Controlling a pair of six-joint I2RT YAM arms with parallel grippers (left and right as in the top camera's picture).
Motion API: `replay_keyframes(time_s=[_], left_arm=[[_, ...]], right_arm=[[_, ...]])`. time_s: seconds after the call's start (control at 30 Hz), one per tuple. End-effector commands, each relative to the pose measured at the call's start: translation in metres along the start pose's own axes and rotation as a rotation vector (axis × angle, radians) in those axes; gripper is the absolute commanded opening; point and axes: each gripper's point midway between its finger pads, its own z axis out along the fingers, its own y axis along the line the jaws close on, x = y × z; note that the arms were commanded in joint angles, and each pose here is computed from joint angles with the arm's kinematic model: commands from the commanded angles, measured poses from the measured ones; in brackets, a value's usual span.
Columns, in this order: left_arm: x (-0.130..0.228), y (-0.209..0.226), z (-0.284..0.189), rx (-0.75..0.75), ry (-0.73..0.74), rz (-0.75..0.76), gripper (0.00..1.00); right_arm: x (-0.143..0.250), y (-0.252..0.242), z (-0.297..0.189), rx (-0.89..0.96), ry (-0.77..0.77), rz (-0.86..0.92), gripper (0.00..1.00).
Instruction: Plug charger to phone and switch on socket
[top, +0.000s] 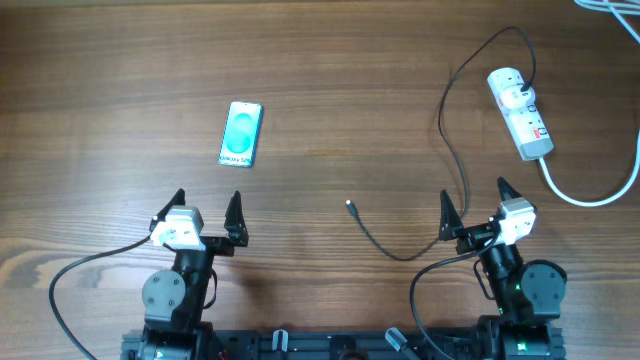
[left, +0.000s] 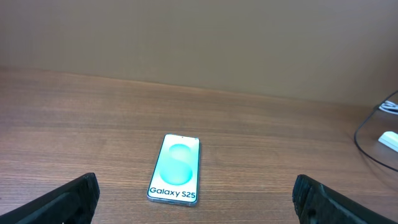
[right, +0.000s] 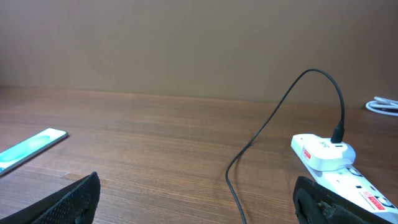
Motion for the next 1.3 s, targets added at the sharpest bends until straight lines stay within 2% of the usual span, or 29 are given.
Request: replay_keyframes(time_s=[0.0,0.33,0.4,0.57,0.73,0.83,1.0,1.13,1.27], left_arm=[[-0.001,0.003,0.0,-0.011,-0.008,0.023,1.0],[-0.007,0.002,-0.001,-0.011,-0.032,0.022,1.0],[-0.011,-0.004,-0.001,0.026,-0.049,0.019,1.0],[-0.058,-0.054,-0.017,0.293,-0.189,0.004,1.0],[-0.11,-0.063,-0.037,0.328,-0.227,-0.143,1.0],[-0.148,-0.072,-0.053,0.339,-0.217,-0.161,1.0],[-0.199,-0.08,-0.061,0.3,-0.078,-0.165,1.0],[-0.223,-0.085,-0.049,0.241,0.161,-0.069,1.0],[-0.232,-0.084,-0.021,0.18,0.414,-0.075,1.0]], right_arm=[[0.0,0.001,0.0,-0.005,0.0,0.012,1.0],[0.0,0.001,0.0,-0.005,0.0,0.012,1.0],[0.0,0.001,0.0,-0.005,0.0,0.012,1.0],[0.0,0.001,0.0,-0.005,0.0,0.012,1.0],[0.0,0.001,0.0,-0.005,0.0,0.012,1.0],[0.0,0.001,0.0,-0.005,0.0,0.012,1.0],[0.0,0.001,0.0,-0.005,0.0,0.012,1.0],[0.0,0.001,0.0,-0.005,0.0,0.012,1.0],[0.0,0.001,0.0,-0.005,0.0,0.012,1.0]])
